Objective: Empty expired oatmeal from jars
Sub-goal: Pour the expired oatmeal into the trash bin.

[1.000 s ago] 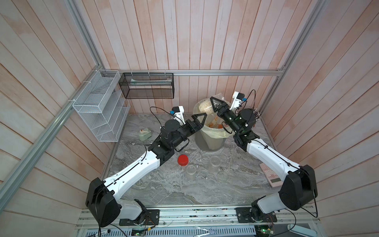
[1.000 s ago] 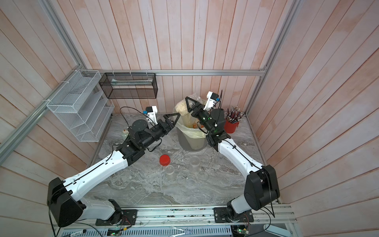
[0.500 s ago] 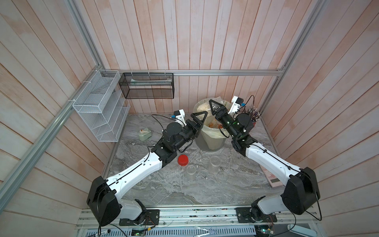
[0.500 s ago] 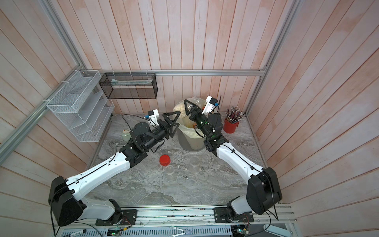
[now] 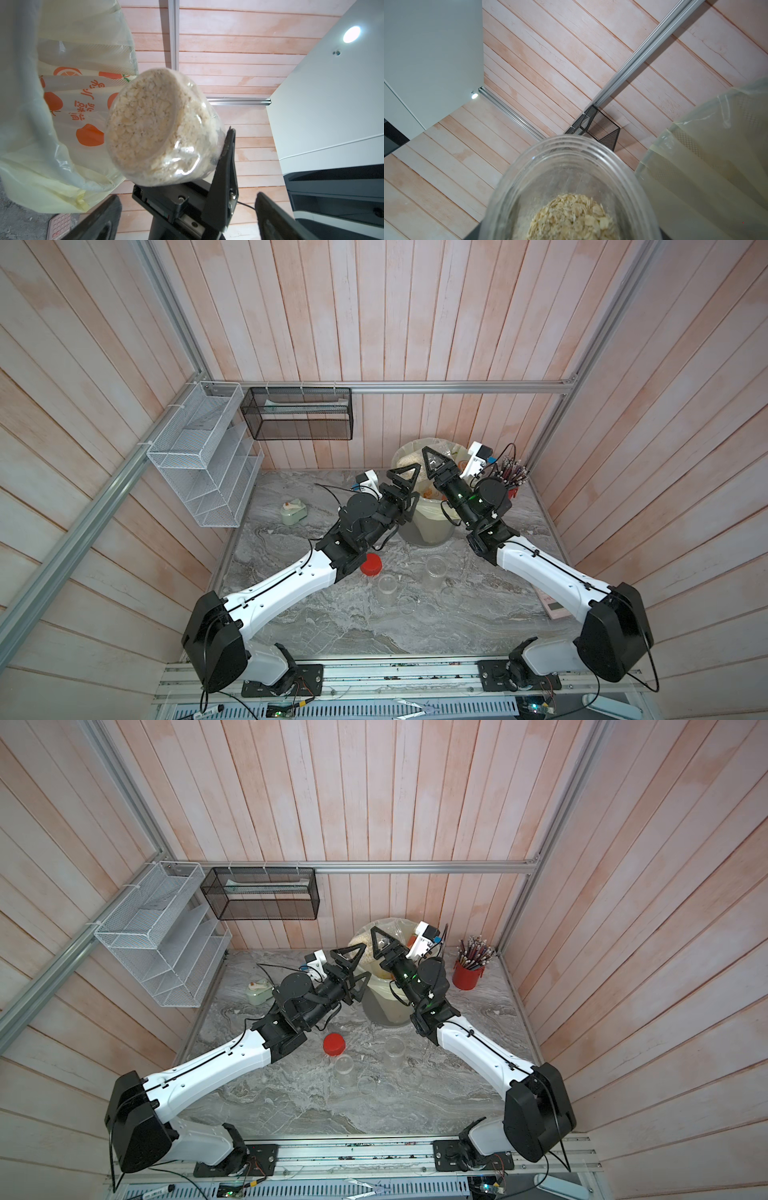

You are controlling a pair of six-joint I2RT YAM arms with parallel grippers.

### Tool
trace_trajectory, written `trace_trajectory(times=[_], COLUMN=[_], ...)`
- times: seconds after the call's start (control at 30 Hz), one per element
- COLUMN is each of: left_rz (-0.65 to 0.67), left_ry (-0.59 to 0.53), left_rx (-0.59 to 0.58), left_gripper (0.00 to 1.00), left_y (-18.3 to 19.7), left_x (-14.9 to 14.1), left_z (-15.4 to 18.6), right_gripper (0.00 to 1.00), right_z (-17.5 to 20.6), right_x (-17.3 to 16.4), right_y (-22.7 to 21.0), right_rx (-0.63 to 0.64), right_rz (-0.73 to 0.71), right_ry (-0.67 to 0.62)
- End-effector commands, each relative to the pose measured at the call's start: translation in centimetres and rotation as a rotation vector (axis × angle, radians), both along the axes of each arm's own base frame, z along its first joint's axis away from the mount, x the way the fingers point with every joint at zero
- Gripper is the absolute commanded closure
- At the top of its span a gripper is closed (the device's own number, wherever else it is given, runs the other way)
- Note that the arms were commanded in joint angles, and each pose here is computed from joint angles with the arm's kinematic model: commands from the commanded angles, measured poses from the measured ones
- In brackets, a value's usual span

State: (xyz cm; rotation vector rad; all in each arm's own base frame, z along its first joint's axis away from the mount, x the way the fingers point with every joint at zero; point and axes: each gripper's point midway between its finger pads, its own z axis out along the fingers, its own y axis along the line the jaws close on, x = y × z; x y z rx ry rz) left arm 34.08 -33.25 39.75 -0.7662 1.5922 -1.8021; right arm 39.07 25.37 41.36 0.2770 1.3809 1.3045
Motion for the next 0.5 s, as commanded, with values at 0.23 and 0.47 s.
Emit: trace_trajectory(times=[0.23, 0.47], left_rz=[0.093, 0.126], left_ry=[0.036, 0.039], left_rx=[-0.091, -0.132], left_gripper=[0.0, 0.0], left_y=[0.3, -0.1], left_x=[2.2, 3.8], left_z=[0.2, 0.4], right_gripper=[0.67, 0.67], right_z=[3.8, 3.5], right_x=[-1.5, -1.3], right_y=[-1.3, -1.4], right_rx=[0.107, 0.131], right_rz=[-0.021, -0.024], right_ry=[-0.093, -0.088])
